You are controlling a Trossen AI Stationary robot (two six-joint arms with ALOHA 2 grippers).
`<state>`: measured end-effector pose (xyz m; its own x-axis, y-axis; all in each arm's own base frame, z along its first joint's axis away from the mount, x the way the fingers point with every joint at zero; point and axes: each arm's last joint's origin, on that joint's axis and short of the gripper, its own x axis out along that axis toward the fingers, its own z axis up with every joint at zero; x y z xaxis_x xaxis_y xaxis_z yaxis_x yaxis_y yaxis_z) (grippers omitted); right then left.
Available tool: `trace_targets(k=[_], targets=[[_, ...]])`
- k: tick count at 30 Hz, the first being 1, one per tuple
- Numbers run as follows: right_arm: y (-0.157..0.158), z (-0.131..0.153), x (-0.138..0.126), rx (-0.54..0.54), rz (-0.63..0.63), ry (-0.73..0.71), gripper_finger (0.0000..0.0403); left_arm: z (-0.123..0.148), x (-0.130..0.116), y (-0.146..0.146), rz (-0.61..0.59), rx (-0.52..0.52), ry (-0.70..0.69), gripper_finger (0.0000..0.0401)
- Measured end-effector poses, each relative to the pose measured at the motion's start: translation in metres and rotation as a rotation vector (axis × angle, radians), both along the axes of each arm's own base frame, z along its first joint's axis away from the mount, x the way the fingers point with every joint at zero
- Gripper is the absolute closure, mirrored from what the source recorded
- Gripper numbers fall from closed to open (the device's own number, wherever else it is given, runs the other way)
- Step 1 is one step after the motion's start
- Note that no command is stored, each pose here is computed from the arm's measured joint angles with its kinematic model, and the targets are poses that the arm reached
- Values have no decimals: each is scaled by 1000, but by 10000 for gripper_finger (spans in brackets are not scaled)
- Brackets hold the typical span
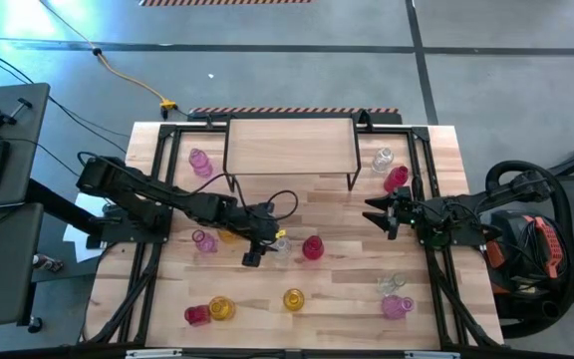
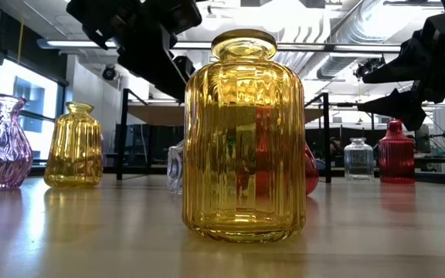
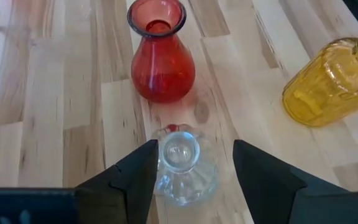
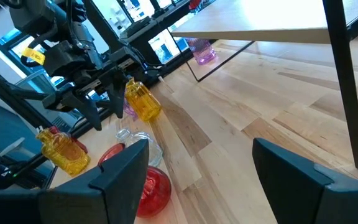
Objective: Sort vases onto shelf
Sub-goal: Put the middle transparent vase on the shelf
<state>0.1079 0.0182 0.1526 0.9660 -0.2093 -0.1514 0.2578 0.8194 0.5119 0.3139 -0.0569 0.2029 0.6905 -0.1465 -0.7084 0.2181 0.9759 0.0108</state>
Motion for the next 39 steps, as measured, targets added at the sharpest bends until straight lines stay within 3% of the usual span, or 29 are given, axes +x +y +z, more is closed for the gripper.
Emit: trace_targets(k=[39], targets=[[0, 0, 0, 0, 0, 2, 133, -38, 18, -3, 3, 9, 52, 201]])
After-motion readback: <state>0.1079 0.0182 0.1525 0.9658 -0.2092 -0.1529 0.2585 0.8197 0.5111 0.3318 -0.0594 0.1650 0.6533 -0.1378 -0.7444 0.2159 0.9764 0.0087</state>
